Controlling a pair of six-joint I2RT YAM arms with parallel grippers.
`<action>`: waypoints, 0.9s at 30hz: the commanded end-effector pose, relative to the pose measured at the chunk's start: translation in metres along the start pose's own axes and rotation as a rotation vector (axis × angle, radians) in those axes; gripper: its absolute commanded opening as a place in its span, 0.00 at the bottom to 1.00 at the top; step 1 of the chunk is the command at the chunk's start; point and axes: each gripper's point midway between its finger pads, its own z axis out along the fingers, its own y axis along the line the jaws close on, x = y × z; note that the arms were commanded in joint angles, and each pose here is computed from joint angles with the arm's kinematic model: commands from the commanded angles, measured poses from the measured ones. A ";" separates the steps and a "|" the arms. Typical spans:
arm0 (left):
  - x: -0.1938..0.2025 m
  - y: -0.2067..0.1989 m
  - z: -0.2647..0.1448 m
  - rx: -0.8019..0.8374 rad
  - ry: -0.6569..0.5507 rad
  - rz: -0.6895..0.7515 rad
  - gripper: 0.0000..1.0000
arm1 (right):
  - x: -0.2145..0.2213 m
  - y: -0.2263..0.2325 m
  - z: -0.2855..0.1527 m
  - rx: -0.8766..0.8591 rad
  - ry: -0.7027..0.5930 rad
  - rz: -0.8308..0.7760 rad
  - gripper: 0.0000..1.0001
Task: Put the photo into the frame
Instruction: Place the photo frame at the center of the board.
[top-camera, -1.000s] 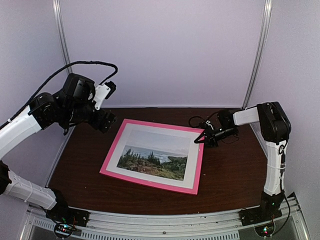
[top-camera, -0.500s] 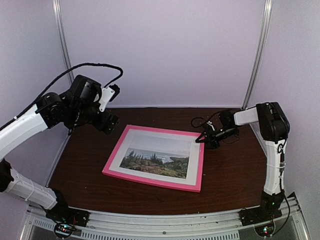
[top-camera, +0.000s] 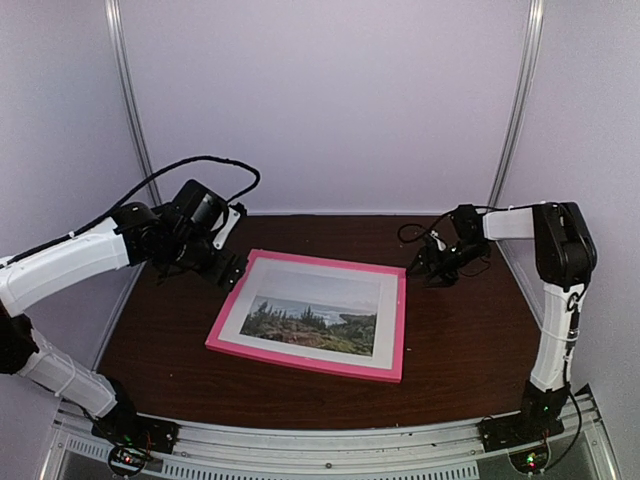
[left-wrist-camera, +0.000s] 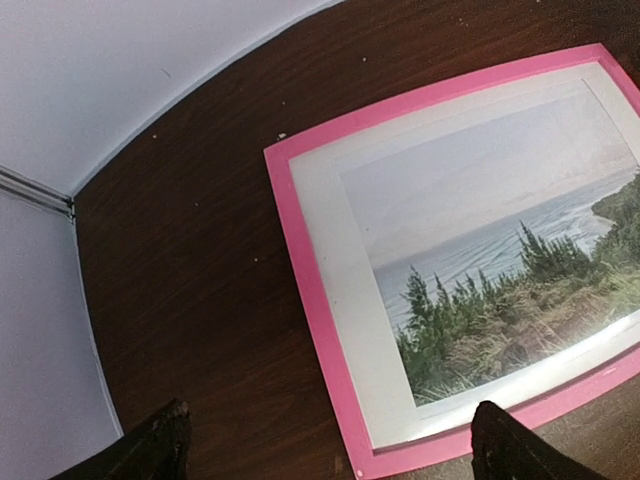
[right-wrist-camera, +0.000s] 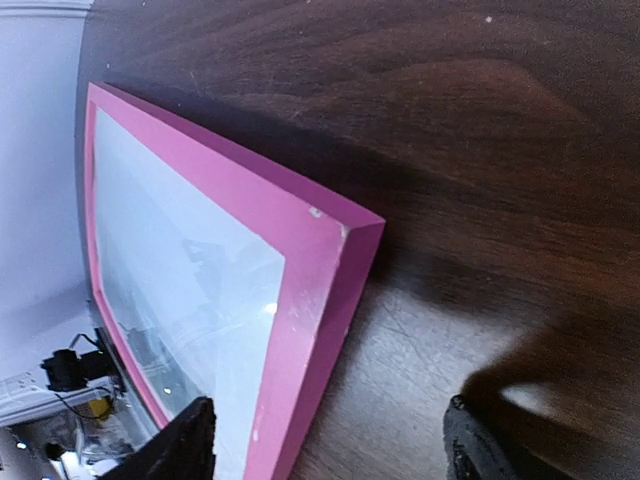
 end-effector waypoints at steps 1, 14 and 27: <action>0.006 0.001 0.025 0.053 0.012 -0.122 0.98 | -0.002 -0.010 -0.028 0.173 -0.057 -0.036 0.96; 0.073 0.023 0.120 0.202 0.237 -0.447 0.98 | 0.030 0.027 -0.012 0.196 -0.042 -0.112 1.00; 0.105 0.011 0.157 0.274 0.339 -0.531 0.98 | 0.047 0.038 0.026 0.194 0.017 -0.132 1.00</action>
